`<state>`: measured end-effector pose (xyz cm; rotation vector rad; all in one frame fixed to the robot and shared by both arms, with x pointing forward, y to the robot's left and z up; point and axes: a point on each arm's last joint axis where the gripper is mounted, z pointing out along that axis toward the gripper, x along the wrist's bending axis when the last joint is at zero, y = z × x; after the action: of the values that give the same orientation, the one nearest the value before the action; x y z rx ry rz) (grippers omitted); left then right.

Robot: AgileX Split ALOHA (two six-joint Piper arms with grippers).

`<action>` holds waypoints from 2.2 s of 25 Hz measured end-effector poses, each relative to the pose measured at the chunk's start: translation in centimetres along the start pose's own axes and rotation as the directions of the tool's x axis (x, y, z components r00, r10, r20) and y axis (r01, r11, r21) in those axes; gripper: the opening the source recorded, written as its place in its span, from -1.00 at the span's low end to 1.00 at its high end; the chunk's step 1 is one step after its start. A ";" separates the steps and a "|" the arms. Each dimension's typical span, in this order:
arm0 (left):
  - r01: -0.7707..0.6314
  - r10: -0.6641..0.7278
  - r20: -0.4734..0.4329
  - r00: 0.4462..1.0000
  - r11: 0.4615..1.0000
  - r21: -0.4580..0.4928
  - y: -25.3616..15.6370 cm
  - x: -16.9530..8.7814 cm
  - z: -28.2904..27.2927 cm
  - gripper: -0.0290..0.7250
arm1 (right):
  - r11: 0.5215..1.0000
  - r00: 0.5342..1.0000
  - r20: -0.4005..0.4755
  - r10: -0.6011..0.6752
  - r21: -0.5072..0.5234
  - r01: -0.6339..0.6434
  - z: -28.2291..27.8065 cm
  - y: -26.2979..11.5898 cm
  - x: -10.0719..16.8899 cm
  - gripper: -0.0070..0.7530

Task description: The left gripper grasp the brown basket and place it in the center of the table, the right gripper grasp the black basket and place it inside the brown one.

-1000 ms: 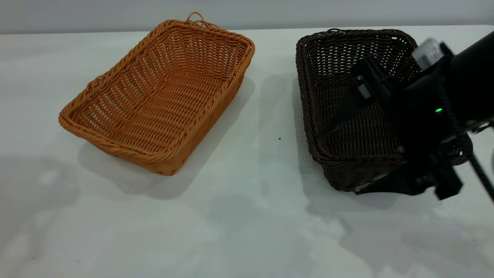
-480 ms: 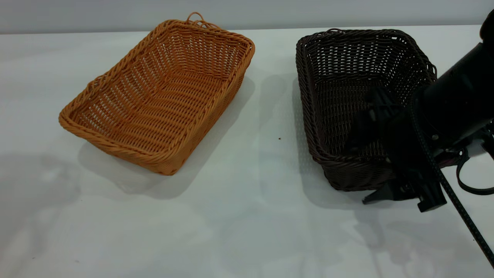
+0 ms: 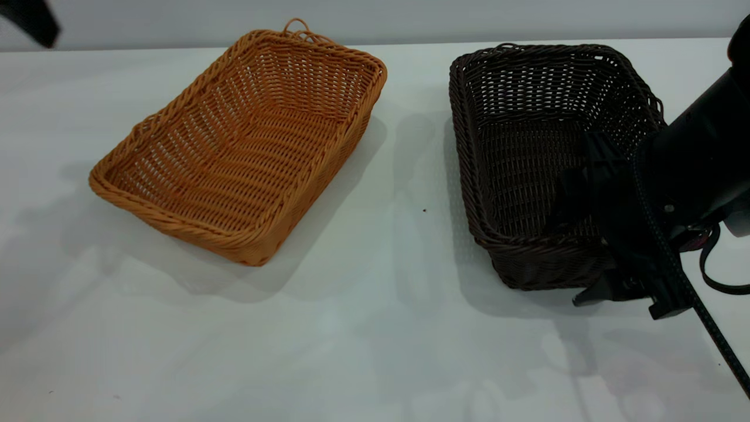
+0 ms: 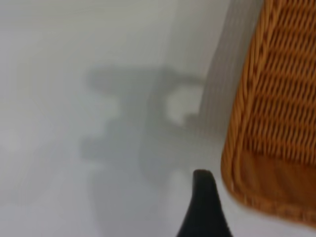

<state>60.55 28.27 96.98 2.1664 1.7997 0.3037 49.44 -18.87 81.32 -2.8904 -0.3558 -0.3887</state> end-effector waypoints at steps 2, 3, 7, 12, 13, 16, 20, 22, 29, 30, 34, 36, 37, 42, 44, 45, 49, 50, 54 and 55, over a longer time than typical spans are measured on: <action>-0.024 0.024 0.026 0.999 0.999 0.037 1.4 0.1 2.3 0.46 | 1.000 1.000 0.000 -0.002 0.001 0.002 0.0 0.0 0.0 0.43; -0.035 0.033 0.036 0.999 0.998 0.046 2.2 0.1 3.1 0.48 | 1.000 1.000 0.000 -0.002 0.001 0.002 0.0 0.0 0.0 0.43; -0.076 0.071 0.061 0.996 0.993 0.087 4.4 -0.2 7.3 0.54 | 1.000 1.000 0.000 -0.010 0.002 0.010 0.0 0.0 0.0 0.43; -0.137 0.127 0.091 0.988 0.983 0.120 5.6 -2.2 11.5 0.55 | 1.000 1.000 -0.001 -0.018 0.002 0.018 0.0 0.0 0.0 0.43; -0.150 0.138 0.097 0.986 0.980 0.127 5.6 -2.6 12.4 0.55 | 1.000 1.000 -0.001 -0.018 0.002 0.018 0.0 0.0 0.0 0.43; -0.169 0.154 0.107 0.982 0.974 0.154 5.0 -3.2 14.9 0.55 | 1.000 1.000 -0.001 -0.020 0.003 0.020 0.0 0.0 0.0 0.43; -0.164 0.145 0.110 0.983 0.967 0.194 3.7 -3.0 18.1 0.54 | 1.000 1.000 0.000 -0.020 -0.003 0.020 0.0 0.0 0.0 0.40; -0.162 0.143 0.109 0.984 0.966 0.203 3.1 -3.0 19.2 0.52 | 1.000 1.000 0.002 -0.020 -0.009 0.020 0.0 0.1 0.0 0.36; -0.180 0.160 0.113 0.981 0.962 0.205 2.8 -3.8 20.0 0.01 | 0.999 1.000 0.016 -0.019 -0.034 0.020 0.3 0.4 -0.2 -0.04; -0.180 0.160 0.113 0.981 0.962 0.205 2.8 -3.8 20.0 -0.10 | 0.999 1.000 0.017 -0.019 -0.047 0.020 0.3 0.5 -0.2 -0.13; -0.176 0.155 0.115 0.981 0.963 0.206 2.8 -3.8 20.0 -0.38 | 0.995 1.000 0.023 -0.017 -0.101 0.019 0.3 1.0 -0.3 -0.47; -0.175 0.153 0.117 0.981 0.962 0.207 2.8 -3.9 20.0 -0.43 | 0.993 1.000 0.023 -0.008 -0.114 0.010 0.3 1.1 -0.2 -0.59; -0.175 0.153 0.117 0.981 0.962 0.208 2.8 -3.9 20.0 -0.44 | 0.993 1.000 0.022 -0.004 -0.117 0.007 0.3 1.1 -0.2 -0.64; -0.168 0.145 0.121 0.982 0.964 0.207 2.8 -3.9 20.0 -0.52 | 0.994 1.000 0.021 -0.004 -0.111 0.006 0.3 1.1 -0.2 -0.77; -0.162 0.138 0.124 0.983 0.965 0.208 2.8 -3.9 20.0 -0.59 | 0.994 1.000 0.010 -0.009 -0.111 0.010 0.0 1.0 0.0 -0.77; -0.163 0.139 0.125 0.982 0.964 0.209 2.8 -3.9 20.0 -0.60 | 0.994 1.000 0.004 -0.009 -0.112 0.010 -0.1 1.0 0.1 -0.77; -0.166 0.143 0.124 0.982 0.964 0.207 2.9 -3.9 19.9 -0.62 | 0.989 0.999 -0.041 -0.032 -0.146 0.026 -1.4 1.1 0.8 -0.77; -0.170 0.147 0.122 0.982 0.963 0.207 2.9 -3.9 19.9 -0.62 | 0.987 0.998 -0.057 -0.040 -0.156 0.031 -1.9 1.3 1.1 -0.77; -0.193 0.171 0.118 0.978 0.960 0.205 2.9 -3.9 19.9 -0.63 | 0.976 0.983 -0.129 -0.131 -0.189 0.106 -4.4 3.5 2.6 -0.77; -0.210 0.188 0.121 0.975 0.957 0.200 2.9 -3.9 19.9 -0.63 | 0.972 0.974 -0.155 -0.163 -0.192 0.132 -5.1 4.2 3.2 -0.77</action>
<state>69.55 22.02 79.64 2.4689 1.6256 0.0447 52.35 -23.37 86.37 -2.9847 -0.5346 -0.7237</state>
